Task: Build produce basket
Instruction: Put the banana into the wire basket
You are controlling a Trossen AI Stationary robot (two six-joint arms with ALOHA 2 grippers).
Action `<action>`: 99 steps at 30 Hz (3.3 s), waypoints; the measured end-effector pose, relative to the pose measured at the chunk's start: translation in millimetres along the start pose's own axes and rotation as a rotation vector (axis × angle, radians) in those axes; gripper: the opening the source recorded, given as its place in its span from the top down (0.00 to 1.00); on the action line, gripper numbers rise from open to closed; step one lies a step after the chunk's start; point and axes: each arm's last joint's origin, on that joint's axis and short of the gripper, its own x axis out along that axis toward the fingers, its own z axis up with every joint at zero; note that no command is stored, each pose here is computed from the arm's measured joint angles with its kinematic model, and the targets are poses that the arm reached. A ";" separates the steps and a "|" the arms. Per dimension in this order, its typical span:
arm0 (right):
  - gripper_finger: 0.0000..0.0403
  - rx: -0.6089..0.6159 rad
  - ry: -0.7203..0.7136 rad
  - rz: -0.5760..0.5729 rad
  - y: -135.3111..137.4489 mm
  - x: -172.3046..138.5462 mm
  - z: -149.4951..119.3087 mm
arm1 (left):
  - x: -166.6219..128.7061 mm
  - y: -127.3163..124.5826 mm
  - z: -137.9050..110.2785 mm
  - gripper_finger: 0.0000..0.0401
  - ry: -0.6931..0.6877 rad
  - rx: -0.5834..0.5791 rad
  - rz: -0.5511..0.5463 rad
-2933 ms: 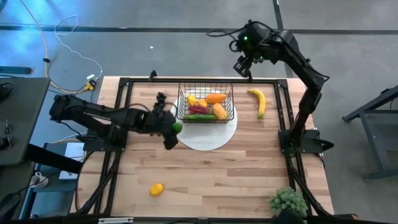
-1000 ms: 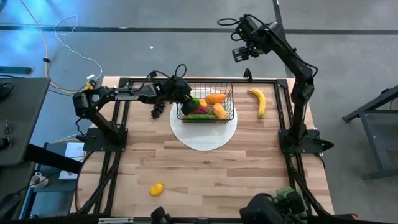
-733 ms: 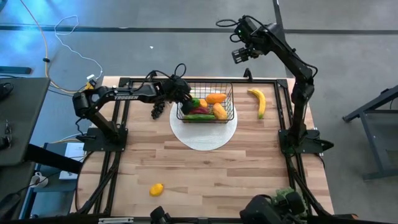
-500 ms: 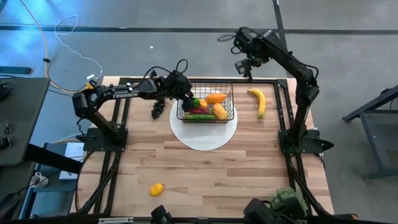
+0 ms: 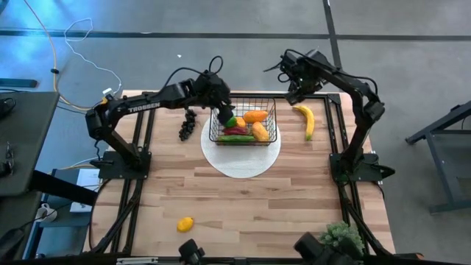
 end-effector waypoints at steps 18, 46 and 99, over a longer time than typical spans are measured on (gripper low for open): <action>0.47 0.033 0.041 0.181 -33.4 70.0 -5.6 | -9.5 26.0 13.2 0.31 -0.031 -0.096 0.059; 0.44 0.026 -0.031 0.216 -33.4 99.8 12.3 | -9.7 33.2 12.9 0.31 -0.031 -0.097 0.075; 0.52 0.436 0.259 0.065 5.4 153.9 -42.3 | -9.7 33.1 12.9 0.31 -0.029 -0.046 0.072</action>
